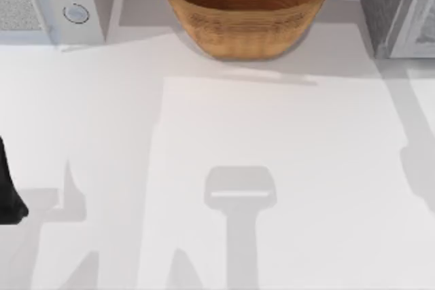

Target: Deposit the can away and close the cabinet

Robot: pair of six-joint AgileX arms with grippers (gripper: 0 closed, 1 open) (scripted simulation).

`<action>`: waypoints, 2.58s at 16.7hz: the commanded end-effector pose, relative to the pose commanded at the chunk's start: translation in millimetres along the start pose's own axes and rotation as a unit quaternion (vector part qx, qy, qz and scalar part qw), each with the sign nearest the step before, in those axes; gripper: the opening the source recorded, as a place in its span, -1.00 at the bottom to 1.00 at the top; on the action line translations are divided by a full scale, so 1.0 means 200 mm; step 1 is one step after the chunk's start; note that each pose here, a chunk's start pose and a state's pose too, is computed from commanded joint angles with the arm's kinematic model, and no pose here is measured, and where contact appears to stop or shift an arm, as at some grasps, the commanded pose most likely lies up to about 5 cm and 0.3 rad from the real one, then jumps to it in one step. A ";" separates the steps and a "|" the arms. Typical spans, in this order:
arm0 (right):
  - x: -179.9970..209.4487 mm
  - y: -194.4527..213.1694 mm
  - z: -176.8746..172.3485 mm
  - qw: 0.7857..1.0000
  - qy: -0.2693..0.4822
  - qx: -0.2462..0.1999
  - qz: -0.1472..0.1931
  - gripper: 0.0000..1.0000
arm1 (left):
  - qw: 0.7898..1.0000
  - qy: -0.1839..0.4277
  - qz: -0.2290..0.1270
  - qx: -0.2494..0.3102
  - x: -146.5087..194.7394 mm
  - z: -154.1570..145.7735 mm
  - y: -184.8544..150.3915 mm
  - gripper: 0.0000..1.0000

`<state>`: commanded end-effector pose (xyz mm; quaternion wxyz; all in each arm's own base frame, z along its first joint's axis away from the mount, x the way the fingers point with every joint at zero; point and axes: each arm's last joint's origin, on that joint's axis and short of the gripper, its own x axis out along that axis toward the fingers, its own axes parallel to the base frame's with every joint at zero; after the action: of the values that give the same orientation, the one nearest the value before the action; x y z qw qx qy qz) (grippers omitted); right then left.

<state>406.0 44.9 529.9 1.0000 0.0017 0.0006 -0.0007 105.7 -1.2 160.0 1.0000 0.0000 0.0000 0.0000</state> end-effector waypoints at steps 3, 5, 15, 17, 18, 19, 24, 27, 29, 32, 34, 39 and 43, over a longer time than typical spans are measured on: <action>0.00 0.00 0.00 1.000 0.000 0.000 0.000 1.00 | 1.000 0.000 0.000 0.000 0.00 0.00 0.00 1.00; 0.00 0.00 0.00 1.000 0.000 0.000 0.001 1.00 | 1.000 0.000 0.000 0.000 0.00 0.00 0.00 1.00; -0.46 -0.06 0.19 0.998 -0.063 -0.015 0.024 1.00 | 1.000 0.000 0.000 0.000 0.00 0.00 0.00 1.00; -0.66 -0.09 0.18 0.996 -0.079 -0.020 0.028 1.00 | 1.000 0.000 0.000 0.000 0.00 0.00 0.00 1.00; -0.76 -0.10 0.14 0.996 -0.083 -0.023 0.030 1.00 | 1.000 0.000 0.000 0.000 0.00 0.00 0.00 1.00; -0.86 -0.12 0.09 0.996 -0.084 -0.025 0.031 1.00 | 1.000 0.000 0.000 0.000 0.00 0.00 0.00 1.00; -1.23 -0.18 -0.51 0.998 -0.044 -0.029 0.032 1.00 | 1.000 0.000 0.000 0.000 0.00 0.00 0.00 1.00; -1.38 -0.20 -0.95 0.999 -0.021 -0.025 0.027 1.00 | 1.000 0.000 0.000 0.000 0.00 0.00 0.00 1.00; -1.45 -0.22 -1.22 0.999 -0.014 -0.021 0.022 1.00 | 1.000 0.000 0.000 0.000 0.00 0.00 0.00 1.00; -1.50 -0.23 -1.54 1.000 -0.010 -0.013 0.013 1.00 | 1.000 0.000 0.000 0.000 0.00 0.00 0.00 1.00; -1.50 -0.23 -1.69 1.000 -0.006 -0.008 0.007 1.00 | 1.000 0.000 0.000 0.000 0.00 0.00 0.00 1.00; -1.50 -0.24 -1.85 1.000 -0.001 -0.002 0.001 1.00 | 1.000 0.000 0.000 0.000 0.00 0.00 0.00 1.00; -1.50 -0.24 -1.85 1.000 0.002 -0.002 0.002 1.00 | 1.000 0.000 0.000 0.000 0.00 0.00 0.00 1.00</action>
<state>105.9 -0.9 159.7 1.0000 -0.0004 0.0025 0.0018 105.7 -1.2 160.0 1.0000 0.0000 0.0000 0.0000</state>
